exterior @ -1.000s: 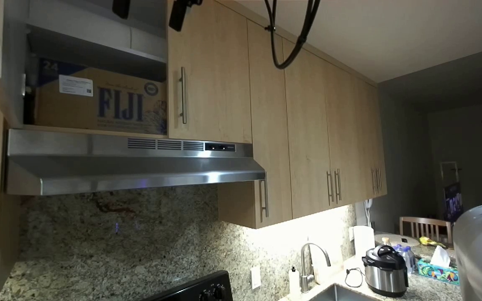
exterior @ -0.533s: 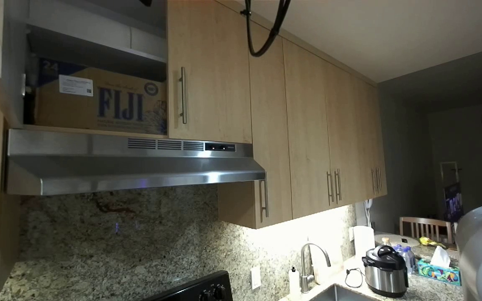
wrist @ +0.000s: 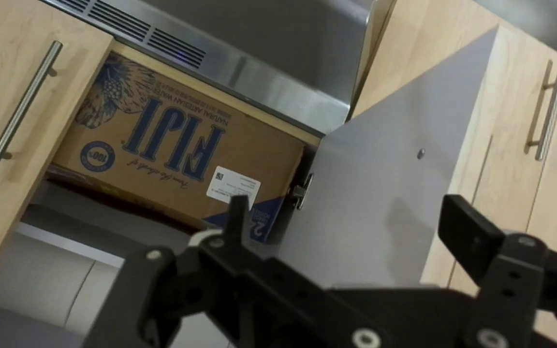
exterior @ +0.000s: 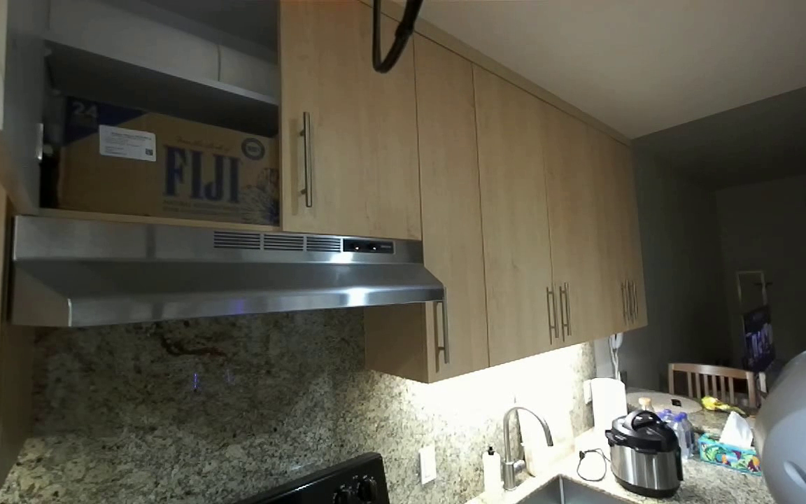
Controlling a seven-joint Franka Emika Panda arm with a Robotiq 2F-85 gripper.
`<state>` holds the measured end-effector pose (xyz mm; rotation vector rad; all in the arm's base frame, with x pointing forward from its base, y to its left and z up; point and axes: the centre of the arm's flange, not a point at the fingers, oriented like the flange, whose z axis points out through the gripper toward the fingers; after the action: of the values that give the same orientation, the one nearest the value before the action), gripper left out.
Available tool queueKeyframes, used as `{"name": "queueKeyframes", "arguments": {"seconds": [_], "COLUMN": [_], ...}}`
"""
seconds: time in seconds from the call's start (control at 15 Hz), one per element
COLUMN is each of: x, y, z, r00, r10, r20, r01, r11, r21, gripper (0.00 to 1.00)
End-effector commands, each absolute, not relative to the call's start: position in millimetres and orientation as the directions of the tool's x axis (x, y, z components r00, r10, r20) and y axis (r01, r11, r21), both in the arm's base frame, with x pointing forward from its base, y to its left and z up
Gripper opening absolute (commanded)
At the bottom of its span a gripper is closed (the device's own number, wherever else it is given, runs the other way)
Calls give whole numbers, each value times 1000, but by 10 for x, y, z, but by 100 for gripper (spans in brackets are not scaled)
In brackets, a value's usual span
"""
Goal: Close the top left cabinet door
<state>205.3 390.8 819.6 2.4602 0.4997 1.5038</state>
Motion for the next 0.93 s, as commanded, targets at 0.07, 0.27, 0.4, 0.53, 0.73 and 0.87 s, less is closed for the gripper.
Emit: {"name": "queueKeyframes", "arguments": {"seconds": [0.07, 0.27, 0.4, 0.53, 0.73, 0.87], "x": [1976, 1961, 1999, 2074, 2209, 2306], "y": [4150, 4278, 4348, 4408, 4461, 4478], "z": [8293, 8331, 8335, 8331, 8325, 8330], "r00": [301, 233, 200, 177, 143, 127], "r10": [297, 266, 252, 239, 220, 212], "r20": [906, 936, 947, 955, 965, 969], "r01": [167, 195, 197, 194, 170, 142], "r11": [-952, -955, -957, -959, -966, -971], "r21": [256, 222, 213, 205, 195, 194], "gripper": [100, 100, 100, 100, 100, 100]}}
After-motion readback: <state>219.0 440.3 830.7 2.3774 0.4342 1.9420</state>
